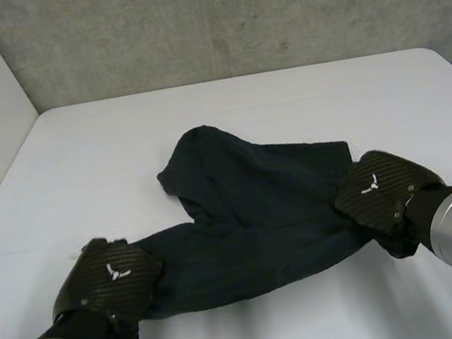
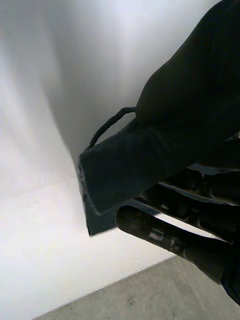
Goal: Fold the shorts.
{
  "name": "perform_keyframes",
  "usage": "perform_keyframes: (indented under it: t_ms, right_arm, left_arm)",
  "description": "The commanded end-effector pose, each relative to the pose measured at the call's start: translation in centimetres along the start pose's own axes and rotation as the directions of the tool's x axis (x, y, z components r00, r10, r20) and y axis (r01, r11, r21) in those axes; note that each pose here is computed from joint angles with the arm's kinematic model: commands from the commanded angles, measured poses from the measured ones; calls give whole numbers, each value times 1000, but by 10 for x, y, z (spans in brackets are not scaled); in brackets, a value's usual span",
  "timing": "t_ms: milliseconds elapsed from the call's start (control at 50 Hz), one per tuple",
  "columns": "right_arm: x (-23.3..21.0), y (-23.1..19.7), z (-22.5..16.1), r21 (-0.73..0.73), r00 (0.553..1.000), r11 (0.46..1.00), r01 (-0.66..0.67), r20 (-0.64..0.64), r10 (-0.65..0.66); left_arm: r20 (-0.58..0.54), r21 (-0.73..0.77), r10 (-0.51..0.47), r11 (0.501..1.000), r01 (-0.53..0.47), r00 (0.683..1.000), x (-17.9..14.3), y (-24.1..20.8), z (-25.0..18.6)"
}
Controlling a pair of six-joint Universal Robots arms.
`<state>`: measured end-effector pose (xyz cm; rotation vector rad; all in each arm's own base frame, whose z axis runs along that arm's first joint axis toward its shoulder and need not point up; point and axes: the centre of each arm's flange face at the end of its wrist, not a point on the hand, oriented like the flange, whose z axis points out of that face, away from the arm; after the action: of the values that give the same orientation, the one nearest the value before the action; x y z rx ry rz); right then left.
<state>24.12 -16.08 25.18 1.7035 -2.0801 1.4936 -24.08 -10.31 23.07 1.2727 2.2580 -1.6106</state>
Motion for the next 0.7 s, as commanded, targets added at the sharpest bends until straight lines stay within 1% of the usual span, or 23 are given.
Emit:
perform_keyframes:
  t_ms: [20, 100, 140, 180, 220, 260, 280, 300, 320, 340, 380, 400, 440, 460, 480, 500, 520, 540, 560, 620, 640, 680, 700]
  right_arm:
    - [-18, 25, 41, -110, 994, 994, -11, 110, 23]
    - [-15, 29, 71, -128, 993, 992, -12, 117, 27]
    - [-12, 29, 83, -129, 993, 992, -11, 111, 26]
    - [-2, 23, 100, -111, 997, 994, -10, 78, 19]
    - [8, 15, 110, -86, 999, 996, -10, 40, 14]
    - [31, -4, 124, -12, 998, 1000, -1, -59, 1]
    - [41, -12, 128, 21, 995, 1000, 6, -103, -4]
    - [51, -20, 133, 57, 988, 998, 15, -152, -6]
    - [77, -41, 138, 147, 964, 988, 42, -265, -2]
    - [90, -54, 138, 199, 945, 978, 61, -326, 7]
    - [118, -80, 133, 308, 893, 944, 116, -449, 37]
    - [145, -106, 124, 415, 818, 889, 193, -569, 87]
    - [164, -123, 116, 482, 747, 835, 265, -650, 138]
    - [177, -134, 108, 524, 683, 787, 327, -706, 186]
    - [183, -141, 101, 543, 651, 760, 357, -728, 214]
    - [187, -148, 94, 560, 625, 734, 384, -743, 240]
    - [188, -152, 90, 572, 610, 714, 404, -750, 256]
    - [188, -154, 86, 579, 603, 700, 418, -753, 263]
    - [187, -153, 87, 579, 610, 702, 415, -749, 258]
    - [181, -148, 91, 573, 635, 720, 392, -735, 239]
    - [175, -141, 98, 566, 661, 739, 365, -716, 222]
    - [169, -135, 104, 557, 683, 756, 343, -701, 207]
    - [162, -128, 111, 548, 706, 773, 320, -682, 191]
  left_arm:
    - [23, -37, 71, 997, -70, 997, 11, 12, 58]
    - [84, -49, 107, 993, -103, 991, 6, 16, 115]
    - [113, -32, 119, 993, -117, 986, 2, 12, 132]
    - [169, 26, 141, 989, -147, 975, -5, -3, 158]
    - [208, 57, 153, 984, -168, 966, -10, -12, 171]
    - [268, 103, 155, 977, -188, 951, -21, -26, 186]
    - [361, 177, 147, 959, -223, 921, -38, -49, 203]
    - [394, 203, 141, 951, -235, 908, -44, -58, 206]
    - [444, 242, 127, 936, -255, 887, -54, -70, 211]
    - [540, 329, 85, 895, -303, 837, -73, -99, 214]
    - [634, 425, 12, 829, -362, 773, -94, -131, 211]
    - [710, 503, -68, 745, -438, 701, -115, -160, 202]
    - [771, 549, -161, 658, -515, 616, -137, -183, 191]
    - [790, 562, -207, 622, -546, 578, -147, -192, 183]
    - [800, 592, -303, 540, -598, 518, -161, -211, 161]
    - [798, 601, -337, 513, -613, 500, -165, -217, 152]
    - [793, 609, -362, 499, -617, 490, -169, -221, 144]
    - [788, 616, -379, 488, -619, 485, -173, -224, 137]
    - [770, 638, -388, 482, -600, 507, -173, -225, 133]
    - [735, 673, -365, 498, -548, 571, -165, -216, 138]
    - [713, 685, -337, 523, -508, 615, -158, -205, 146]
    - [694, 687, -306, 552, -473, 652, -150, -194, 155]
    - [672, 685, -276, 583, -437, 687, -142, -182, 163]
